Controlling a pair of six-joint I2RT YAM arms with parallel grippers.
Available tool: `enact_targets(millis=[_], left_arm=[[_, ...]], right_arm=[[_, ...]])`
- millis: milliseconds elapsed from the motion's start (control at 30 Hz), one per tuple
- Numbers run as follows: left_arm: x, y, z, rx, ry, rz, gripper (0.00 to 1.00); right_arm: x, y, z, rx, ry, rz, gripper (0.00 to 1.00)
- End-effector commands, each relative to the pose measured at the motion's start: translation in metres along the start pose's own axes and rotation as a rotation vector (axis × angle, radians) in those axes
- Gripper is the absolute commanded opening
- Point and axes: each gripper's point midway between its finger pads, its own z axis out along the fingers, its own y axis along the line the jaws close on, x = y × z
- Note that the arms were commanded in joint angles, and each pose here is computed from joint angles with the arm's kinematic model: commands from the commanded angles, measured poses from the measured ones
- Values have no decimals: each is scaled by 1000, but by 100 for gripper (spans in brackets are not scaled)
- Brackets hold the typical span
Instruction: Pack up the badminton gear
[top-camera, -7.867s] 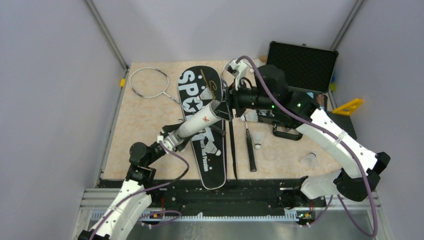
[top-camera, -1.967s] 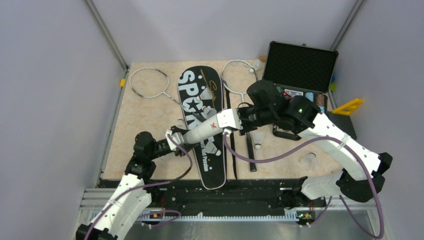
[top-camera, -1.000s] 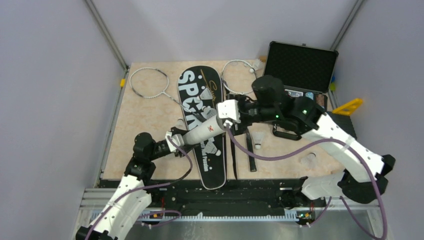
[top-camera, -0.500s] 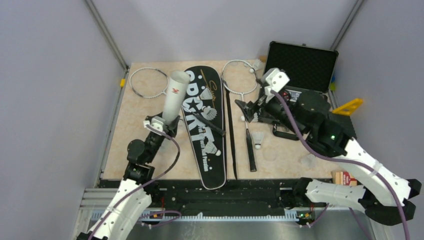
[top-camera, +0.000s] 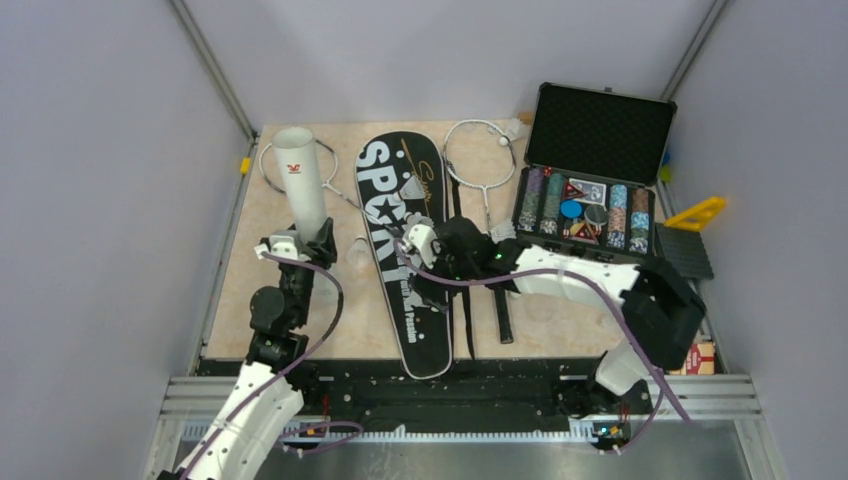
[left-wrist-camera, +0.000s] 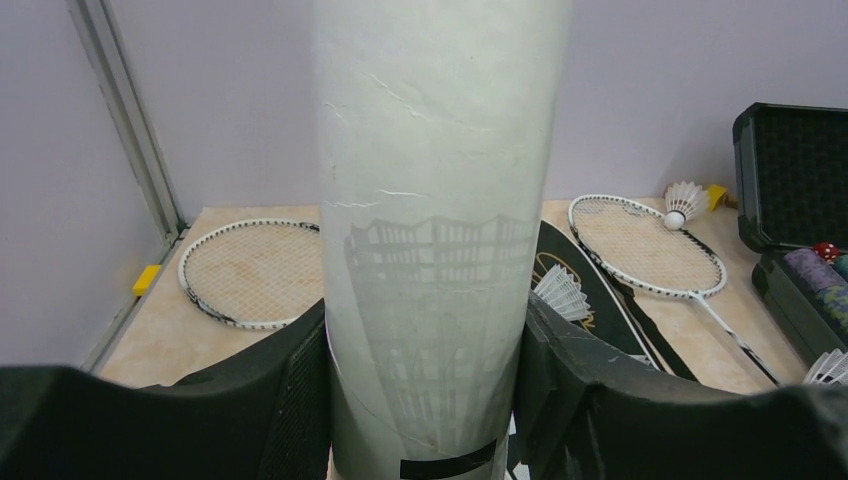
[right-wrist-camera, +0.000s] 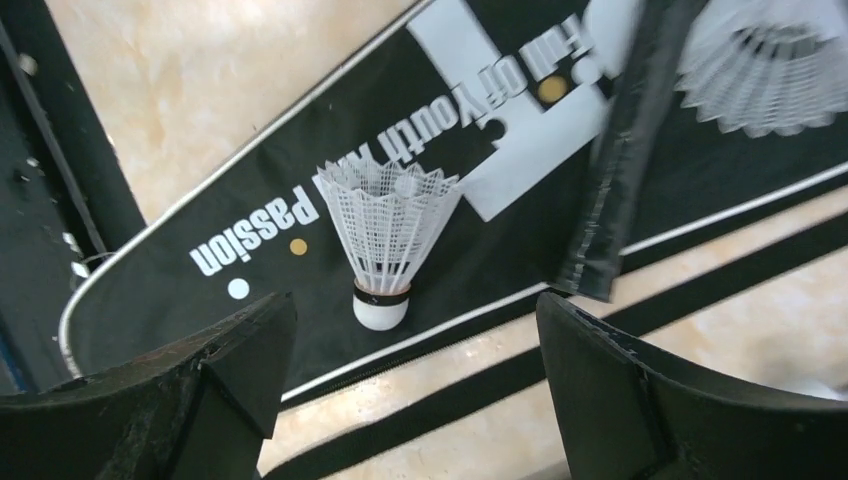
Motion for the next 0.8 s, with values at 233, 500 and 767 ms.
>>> enact_targets(millis=[233,500,767], left_arm=[[-15,-2,8,-2,-64,-52,32],[-12,-16,8,76,-55,-48,32],[-14,-31,5,161,-64,-40,32]], right_arm=[[17,21,77,6,56,-108,90],[-27,2,63,164,-111,-6,67],[-77,-6,-10,243,-323,125,44]])
